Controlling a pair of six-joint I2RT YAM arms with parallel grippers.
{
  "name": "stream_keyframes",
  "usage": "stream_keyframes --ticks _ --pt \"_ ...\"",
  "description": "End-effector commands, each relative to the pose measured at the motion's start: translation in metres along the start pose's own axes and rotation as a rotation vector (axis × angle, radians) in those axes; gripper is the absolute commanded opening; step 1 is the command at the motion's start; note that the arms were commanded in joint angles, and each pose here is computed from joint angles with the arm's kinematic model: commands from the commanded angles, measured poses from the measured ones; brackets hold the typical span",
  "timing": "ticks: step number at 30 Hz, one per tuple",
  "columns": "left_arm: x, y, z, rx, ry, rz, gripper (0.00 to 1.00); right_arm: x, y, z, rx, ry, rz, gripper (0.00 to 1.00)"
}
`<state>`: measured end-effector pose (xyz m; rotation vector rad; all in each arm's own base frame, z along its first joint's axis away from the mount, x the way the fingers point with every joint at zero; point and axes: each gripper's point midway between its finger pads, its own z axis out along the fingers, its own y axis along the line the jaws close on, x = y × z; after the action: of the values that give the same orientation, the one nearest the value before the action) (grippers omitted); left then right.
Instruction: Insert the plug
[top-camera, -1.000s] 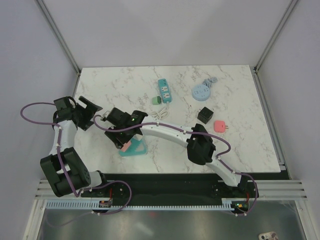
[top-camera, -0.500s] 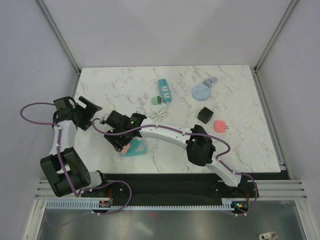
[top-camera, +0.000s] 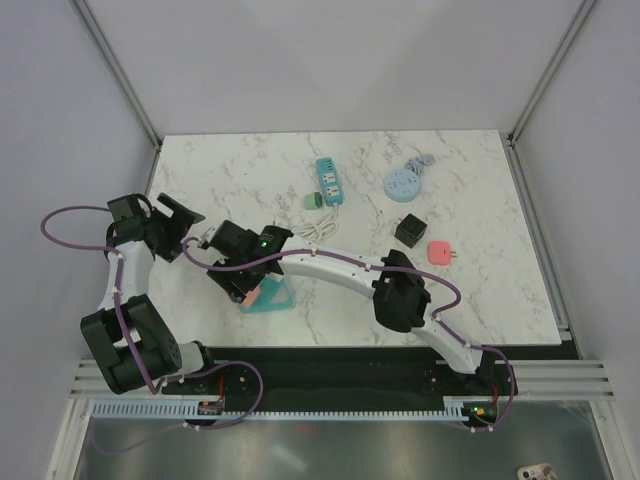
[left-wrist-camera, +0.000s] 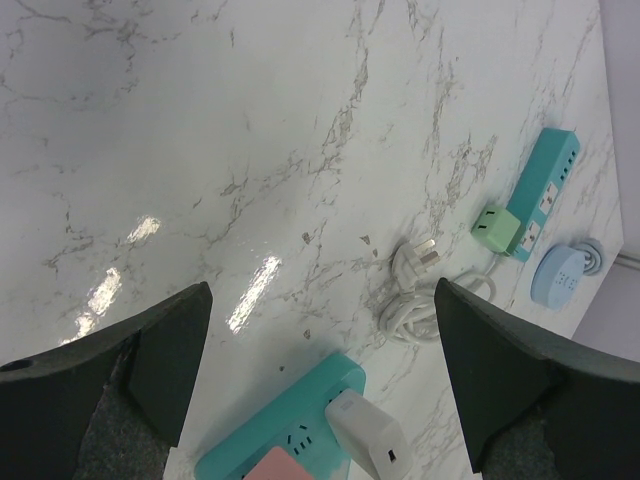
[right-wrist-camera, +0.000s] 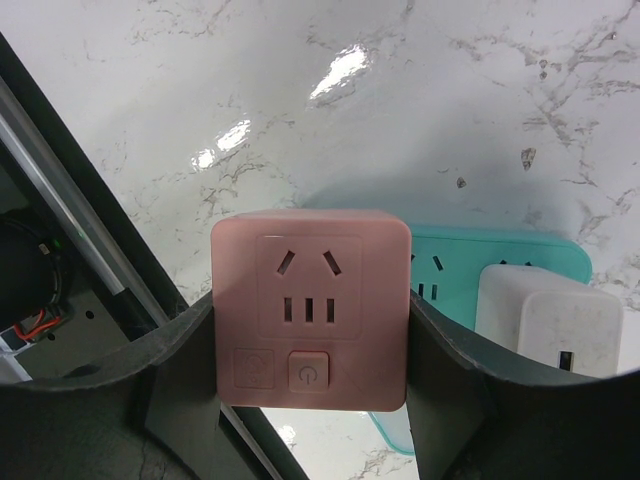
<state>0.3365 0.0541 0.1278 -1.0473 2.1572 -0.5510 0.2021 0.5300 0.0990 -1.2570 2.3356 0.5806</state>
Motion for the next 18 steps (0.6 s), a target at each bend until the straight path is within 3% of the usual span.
stream_keyframes --ticks 1,18 --pt "-0.008 -0.007 -0.004 0.029 -0.035 0.0 0.99 -0.037 0.012 -0.039 -0.035 -0.116 -0.025 0.0" --pt "-0.008 0.0 -0.001 0.006 -0.022 -0.018 0.99 -0.008 0.0 -0.023 0.007 -0.04 -0.026 0.0"
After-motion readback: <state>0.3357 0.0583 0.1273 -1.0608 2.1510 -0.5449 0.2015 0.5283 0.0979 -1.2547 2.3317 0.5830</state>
